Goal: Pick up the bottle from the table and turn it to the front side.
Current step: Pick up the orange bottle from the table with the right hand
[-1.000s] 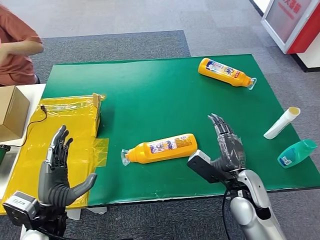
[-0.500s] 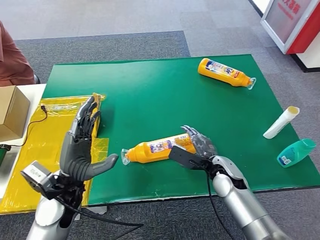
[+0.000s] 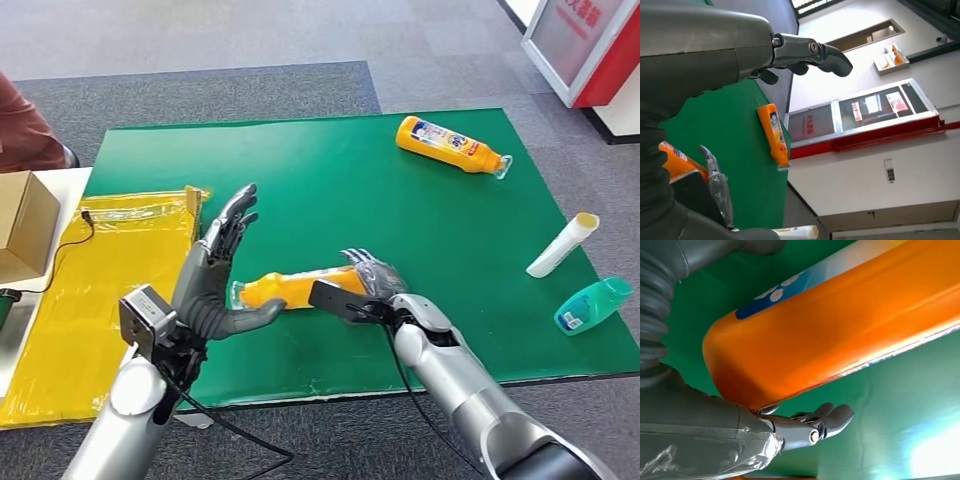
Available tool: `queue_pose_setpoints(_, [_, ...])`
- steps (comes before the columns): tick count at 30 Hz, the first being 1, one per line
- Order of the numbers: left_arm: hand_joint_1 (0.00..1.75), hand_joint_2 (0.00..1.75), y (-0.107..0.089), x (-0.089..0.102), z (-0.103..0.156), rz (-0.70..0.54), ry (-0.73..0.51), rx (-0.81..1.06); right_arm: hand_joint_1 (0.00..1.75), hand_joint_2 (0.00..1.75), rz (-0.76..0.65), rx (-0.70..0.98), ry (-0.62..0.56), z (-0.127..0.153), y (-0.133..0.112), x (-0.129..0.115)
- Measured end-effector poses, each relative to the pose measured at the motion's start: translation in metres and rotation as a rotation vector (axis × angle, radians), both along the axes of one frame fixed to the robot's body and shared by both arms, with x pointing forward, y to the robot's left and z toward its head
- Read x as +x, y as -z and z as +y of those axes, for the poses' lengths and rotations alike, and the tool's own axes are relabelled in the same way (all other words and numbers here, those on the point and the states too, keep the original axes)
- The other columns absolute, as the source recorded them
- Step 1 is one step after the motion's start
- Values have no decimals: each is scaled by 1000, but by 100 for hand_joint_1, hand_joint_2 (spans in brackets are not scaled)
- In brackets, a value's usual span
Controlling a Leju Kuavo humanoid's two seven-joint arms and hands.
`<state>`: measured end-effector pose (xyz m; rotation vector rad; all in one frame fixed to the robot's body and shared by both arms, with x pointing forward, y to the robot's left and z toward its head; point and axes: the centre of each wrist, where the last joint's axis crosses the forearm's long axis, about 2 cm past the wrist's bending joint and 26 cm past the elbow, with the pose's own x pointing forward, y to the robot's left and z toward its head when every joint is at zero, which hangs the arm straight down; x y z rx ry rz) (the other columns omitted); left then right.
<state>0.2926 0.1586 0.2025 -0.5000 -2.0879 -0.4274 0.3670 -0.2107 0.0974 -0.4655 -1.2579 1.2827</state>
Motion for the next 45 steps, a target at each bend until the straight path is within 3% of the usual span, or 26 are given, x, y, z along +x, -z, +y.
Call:
queue_pose_setpoints(9, [0,175,5,-1,-13,38,61,2,4,175,2,-92,-25,12,0,9])
queue_pose_setpoints(13, [0,175,8,-1,-13,56,69,-10,175,175,4,-103,-26,13,2,10])
queue_pose_setpoints(33, [0,175,13,-2,-12,79,69,-17,175,175,-5,-70,-21,14,9,6])
queue_pose_setpoints(45, [0,175,28,-8,2,127,12,-37,175,175,-6,296,98,2,1,3])
